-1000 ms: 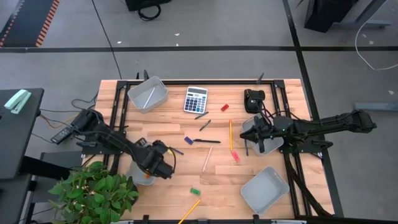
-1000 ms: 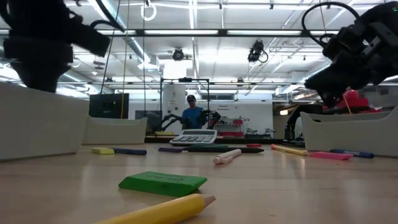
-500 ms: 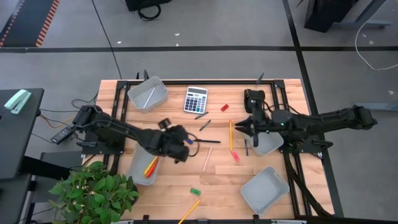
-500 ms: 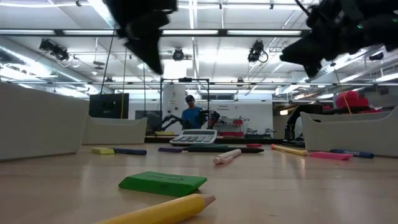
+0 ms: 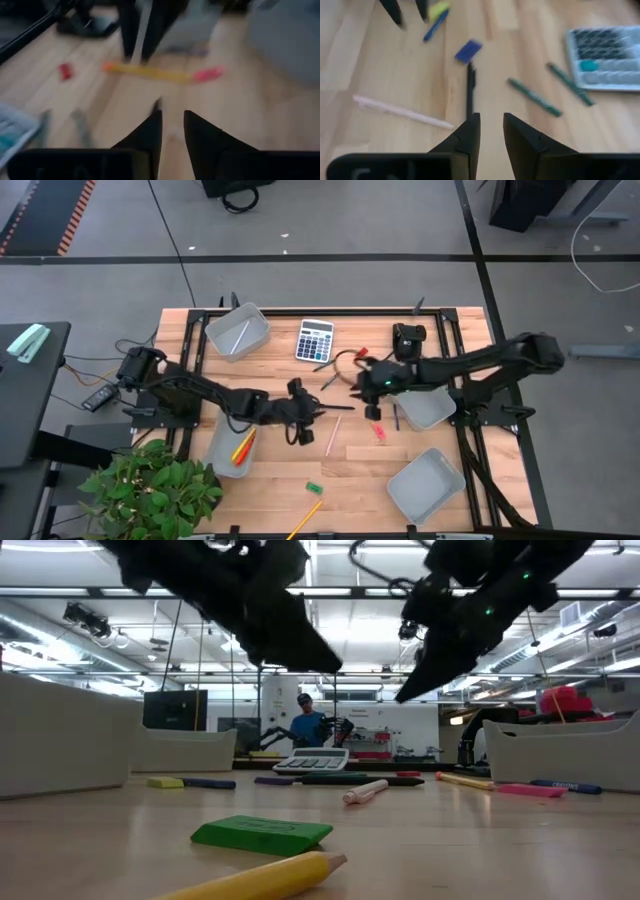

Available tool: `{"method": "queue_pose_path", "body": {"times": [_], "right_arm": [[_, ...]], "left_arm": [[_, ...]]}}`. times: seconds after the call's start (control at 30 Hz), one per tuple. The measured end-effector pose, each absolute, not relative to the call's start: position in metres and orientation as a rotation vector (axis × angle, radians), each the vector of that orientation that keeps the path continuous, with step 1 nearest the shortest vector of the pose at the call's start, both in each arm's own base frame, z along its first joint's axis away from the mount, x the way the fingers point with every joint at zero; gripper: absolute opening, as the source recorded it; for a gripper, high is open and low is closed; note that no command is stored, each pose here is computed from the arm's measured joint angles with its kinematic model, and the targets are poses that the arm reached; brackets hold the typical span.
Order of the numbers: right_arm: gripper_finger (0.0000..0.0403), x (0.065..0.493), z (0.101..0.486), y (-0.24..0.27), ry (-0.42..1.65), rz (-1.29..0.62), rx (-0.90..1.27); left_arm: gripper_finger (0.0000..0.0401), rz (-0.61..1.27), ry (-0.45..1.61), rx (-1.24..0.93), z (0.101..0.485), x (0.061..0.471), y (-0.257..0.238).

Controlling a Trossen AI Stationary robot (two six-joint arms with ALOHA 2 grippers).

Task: Sort crayons/erasers/pens/pencils in bins
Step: Put the black ballpen into the bottom left gray bin

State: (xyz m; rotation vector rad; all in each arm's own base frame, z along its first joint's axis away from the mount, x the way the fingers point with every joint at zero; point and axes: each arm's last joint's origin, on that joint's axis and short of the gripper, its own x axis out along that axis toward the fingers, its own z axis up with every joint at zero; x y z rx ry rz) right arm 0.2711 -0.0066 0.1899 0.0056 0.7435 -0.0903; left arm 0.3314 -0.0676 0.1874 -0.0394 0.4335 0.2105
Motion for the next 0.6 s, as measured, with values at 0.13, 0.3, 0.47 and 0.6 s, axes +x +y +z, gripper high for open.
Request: {"method": "queue_pose_path", "body": {"times": [0.13,0.3,0.47,0.6], "right_arm": [[0.0086,0.290,0.169,-0.007,0.832,-0.082,-0.002],[0.0086,0.304,0.147,-0.007,0.895,-0.078,0.000],[0.0087,0.309,0.128,-0.006,0.939,-0.066,0.044],[0.0087,0.308,0.120,-0.006,0.970,-0.075,0.071]], "left_arm": [[0.0071,0.143,0.254,-0.115,0.183,0.323,-0.069],[0.0056,0.193,0.230,-0.131,0.166,0.313,-0.078],[0.0048,0.232,0.198,-0.109,0.145,0.319,-0.090],[0.0049,0.210,0.163,-0.107,0.137,0.323,-0.098]]}}
